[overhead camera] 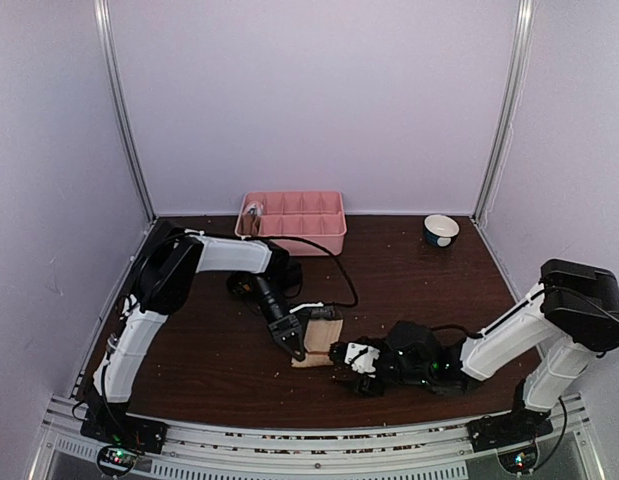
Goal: Roll the socks
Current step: Roll the sock at the center of the board.
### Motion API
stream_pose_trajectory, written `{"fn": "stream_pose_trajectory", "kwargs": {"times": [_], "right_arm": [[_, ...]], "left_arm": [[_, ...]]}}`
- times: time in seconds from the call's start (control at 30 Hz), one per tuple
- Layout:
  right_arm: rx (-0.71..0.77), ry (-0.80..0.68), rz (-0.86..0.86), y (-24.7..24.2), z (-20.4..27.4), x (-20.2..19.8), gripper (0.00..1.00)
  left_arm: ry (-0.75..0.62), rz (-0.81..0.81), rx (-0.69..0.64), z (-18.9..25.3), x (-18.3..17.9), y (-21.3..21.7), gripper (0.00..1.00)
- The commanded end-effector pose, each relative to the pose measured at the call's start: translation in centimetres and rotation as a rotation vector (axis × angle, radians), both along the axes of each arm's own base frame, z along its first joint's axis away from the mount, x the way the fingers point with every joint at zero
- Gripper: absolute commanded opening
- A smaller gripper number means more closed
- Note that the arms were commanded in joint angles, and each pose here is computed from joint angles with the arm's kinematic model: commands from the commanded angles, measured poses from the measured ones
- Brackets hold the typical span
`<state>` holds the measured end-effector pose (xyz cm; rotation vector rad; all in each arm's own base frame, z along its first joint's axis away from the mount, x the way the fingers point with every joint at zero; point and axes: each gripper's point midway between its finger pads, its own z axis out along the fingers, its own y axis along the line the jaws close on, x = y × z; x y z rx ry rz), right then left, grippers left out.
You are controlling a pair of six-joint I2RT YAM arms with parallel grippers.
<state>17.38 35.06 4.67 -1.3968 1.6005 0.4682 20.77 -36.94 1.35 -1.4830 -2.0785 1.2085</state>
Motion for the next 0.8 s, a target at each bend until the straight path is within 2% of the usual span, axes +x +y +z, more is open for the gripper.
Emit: {"fn": "stream_pose_trajectory", "kwargs": {"times": [0.0,0.2,0.47,0.63,0.7,0.77], "right_arm": [[-0.072,-0.109,0.135,2.6,0.5,-0.1,0.65],[-0.148,-0.113,0.198,4.6,-0.7,0.4,0.56],[-0.207,-0.115,0.154,5.8,-2.6,2.1,0.47],[-0.237,-0.088,0.114,5.5,-3.6,2.6,0.36],[-0.256,-0.061,0.103,5.2,-4.3,2.5,0.28],[-0.272,-0.019,0.091,4.9,-5.0,2.5,0.22]], "left_arm": [[-0.192,-0.094,0.325,-8.4,2.4,5.5,0.03],[-0.198,-0.093,0.323,-8.3,2.8,5.2,0.04],[-0.195,-0.093,0.313,-8.3,2.8,4.9,0.03],[-0.183,-0.089,0.303,-8.4,2.6,4.5,0.03],[-0.177,-0.083,0.286,-8.1,2.6,4.2,0.04],[-0.168,-0.073,0.246,-7.3,2.7,3.5,0.1]]}}
